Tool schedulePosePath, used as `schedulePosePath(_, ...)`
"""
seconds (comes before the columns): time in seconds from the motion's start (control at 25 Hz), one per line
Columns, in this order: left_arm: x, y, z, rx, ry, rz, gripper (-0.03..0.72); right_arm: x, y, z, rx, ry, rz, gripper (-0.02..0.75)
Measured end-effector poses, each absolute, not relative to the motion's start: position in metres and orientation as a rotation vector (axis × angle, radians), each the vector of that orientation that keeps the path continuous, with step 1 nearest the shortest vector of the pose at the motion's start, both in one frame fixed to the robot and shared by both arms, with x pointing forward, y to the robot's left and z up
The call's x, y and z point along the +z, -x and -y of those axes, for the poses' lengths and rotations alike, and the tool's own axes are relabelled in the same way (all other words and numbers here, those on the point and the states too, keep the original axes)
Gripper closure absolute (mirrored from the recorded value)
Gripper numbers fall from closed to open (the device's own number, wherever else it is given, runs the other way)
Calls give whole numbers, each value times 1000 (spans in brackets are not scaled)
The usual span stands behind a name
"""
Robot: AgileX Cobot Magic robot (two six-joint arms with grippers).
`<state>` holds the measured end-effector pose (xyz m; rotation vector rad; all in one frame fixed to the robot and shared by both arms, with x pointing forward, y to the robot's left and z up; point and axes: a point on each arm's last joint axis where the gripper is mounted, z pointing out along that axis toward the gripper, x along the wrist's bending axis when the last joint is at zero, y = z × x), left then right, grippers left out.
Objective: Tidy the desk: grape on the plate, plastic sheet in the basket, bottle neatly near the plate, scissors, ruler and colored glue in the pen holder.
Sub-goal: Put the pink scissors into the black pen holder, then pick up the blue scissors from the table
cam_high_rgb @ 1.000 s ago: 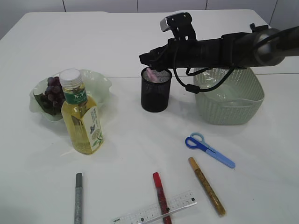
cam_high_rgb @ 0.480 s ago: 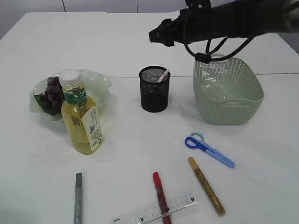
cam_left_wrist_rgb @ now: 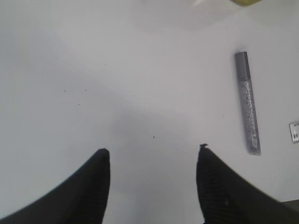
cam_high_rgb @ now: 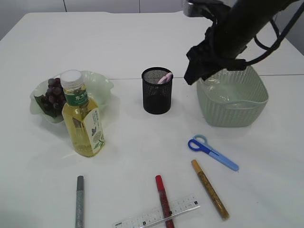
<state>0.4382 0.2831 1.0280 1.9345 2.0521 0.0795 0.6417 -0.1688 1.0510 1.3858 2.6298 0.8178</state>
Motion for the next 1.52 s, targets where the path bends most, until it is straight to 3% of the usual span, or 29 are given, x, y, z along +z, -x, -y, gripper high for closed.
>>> schedulePosePath(0.28,1028,-438,-283,81,-1936,-2052,255,1027,-630,183,484,-1443,-2702,362)
schedulePosePath(0.48,1028,-438,-283,83,-1938,-2052,255,996,-611,170,297,-1366,-2784,362)
schedulePosePath(0.68,1028,-438,-284,84,-1939,-2052,255,977,-601,153,225,-1292,-2805,363)
schedulePosePath(1.16,1028,-438,-284,84,-1939,-2052,255,924,-614,153,76,-1334,-2816,365)
schedulePosePath(1.52,1028,-439,-284,97,-1941,-2050,255,904,-618,151,75,-1345,-2811,365)
